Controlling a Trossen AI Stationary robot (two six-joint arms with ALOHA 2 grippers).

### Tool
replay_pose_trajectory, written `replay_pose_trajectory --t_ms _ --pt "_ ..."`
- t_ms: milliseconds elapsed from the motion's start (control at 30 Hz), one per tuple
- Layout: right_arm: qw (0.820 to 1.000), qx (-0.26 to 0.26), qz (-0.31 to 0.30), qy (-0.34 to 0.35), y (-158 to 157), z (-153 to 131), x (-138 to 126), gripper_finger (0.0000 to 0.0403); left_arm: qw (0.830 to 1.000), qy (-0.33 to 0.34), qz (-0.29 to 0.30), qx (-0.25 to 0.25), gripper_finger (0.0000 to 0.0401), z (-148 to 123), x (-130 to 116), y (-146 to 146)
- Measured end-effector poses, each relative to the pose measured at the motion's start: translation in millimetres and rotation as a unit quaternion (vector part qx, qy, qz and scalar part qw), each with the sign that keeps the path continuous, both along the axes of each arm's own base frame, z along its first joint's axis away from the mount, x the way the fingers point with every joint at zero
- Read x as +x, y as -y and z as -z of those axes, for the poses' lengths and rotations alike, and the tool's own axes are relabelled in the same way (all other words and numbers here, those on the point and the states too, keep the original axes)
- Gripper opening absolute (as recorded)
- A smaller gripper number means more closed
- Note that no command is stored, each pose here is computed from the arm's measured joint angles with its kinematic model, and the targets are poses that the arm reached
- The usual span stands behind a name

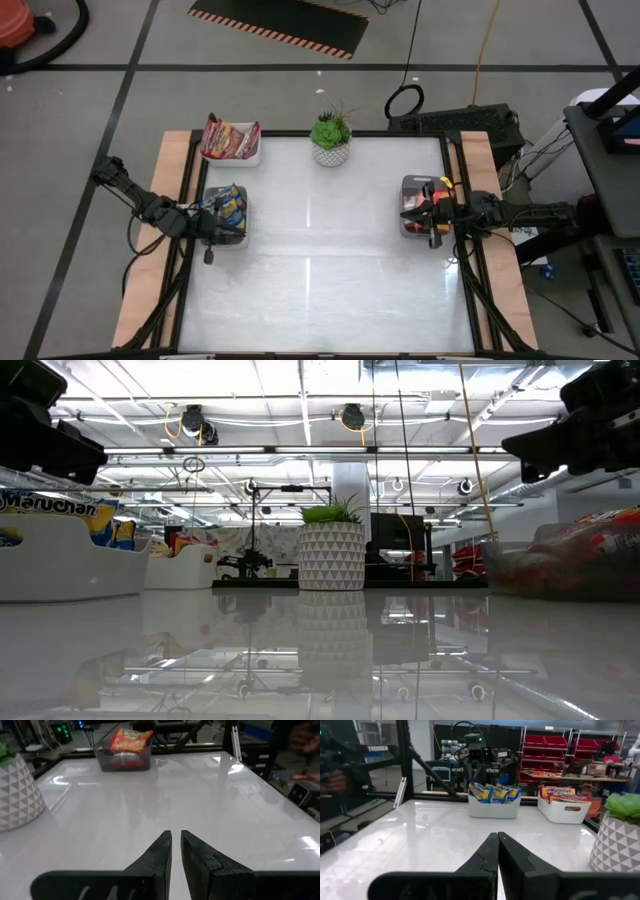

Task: Sort Maruchan noodles
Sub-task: Return to Home Position

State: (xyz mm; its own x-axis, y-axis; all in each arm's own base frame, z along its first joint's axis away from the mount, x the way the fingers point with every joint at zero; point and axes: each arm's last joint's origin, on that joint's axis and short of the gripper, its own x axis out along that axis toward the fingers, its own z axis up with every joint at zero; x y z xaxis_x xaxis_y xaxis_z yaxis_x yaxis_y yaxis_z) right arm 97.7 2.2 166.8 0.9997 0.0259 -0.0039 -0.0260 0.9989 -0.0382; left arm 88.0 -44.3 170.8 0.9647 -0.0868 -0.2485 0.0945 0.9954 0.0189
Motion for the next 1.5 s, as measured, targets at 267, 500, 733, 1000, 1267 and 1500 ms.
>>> replay_pose_trajectory --t_ms 267,500,733,1000,1267,1500 --pt "1.0 -0.027 0.001 0.004 0.0 -0.9 0.7 0.0 1.0 0.005 0.001 0.001 0.0046 -1.1 0.2 0.1" --pt "1.0 -0.027 0.001 0.005 0.1 -1.1 0.7 0.0 0.994 0.095 0.036 0.043 0.0046 -18.0 -1.5 -1.2" --pt "1.0 -0.026 0.001 0.006 0.1 -1.2 0.7 0.0 0.988 0.136 0.05 0.055 0.0046 -23.3 -7.5 -10.6" --pt "1.0 -0.026 0.002 0.005 0.1 -1.1 0.7 0.0 0.983 0.158 0.08 0.043 0.0046 0.3 3.7 -12.2" --pt "1.0 -0.026 0.001 0.005 0.1 -1.1 0.7 0.0 0.986 0.14 0.087 0.025 0.0046 3.0 7.7 -22.4" --pt "1.0 -0.026 0.001 0.004 0.1 -0.9 0.7 0.0 0.987 0.138 0.08 0.011 0.0046 2.7 8.9 -29.0"
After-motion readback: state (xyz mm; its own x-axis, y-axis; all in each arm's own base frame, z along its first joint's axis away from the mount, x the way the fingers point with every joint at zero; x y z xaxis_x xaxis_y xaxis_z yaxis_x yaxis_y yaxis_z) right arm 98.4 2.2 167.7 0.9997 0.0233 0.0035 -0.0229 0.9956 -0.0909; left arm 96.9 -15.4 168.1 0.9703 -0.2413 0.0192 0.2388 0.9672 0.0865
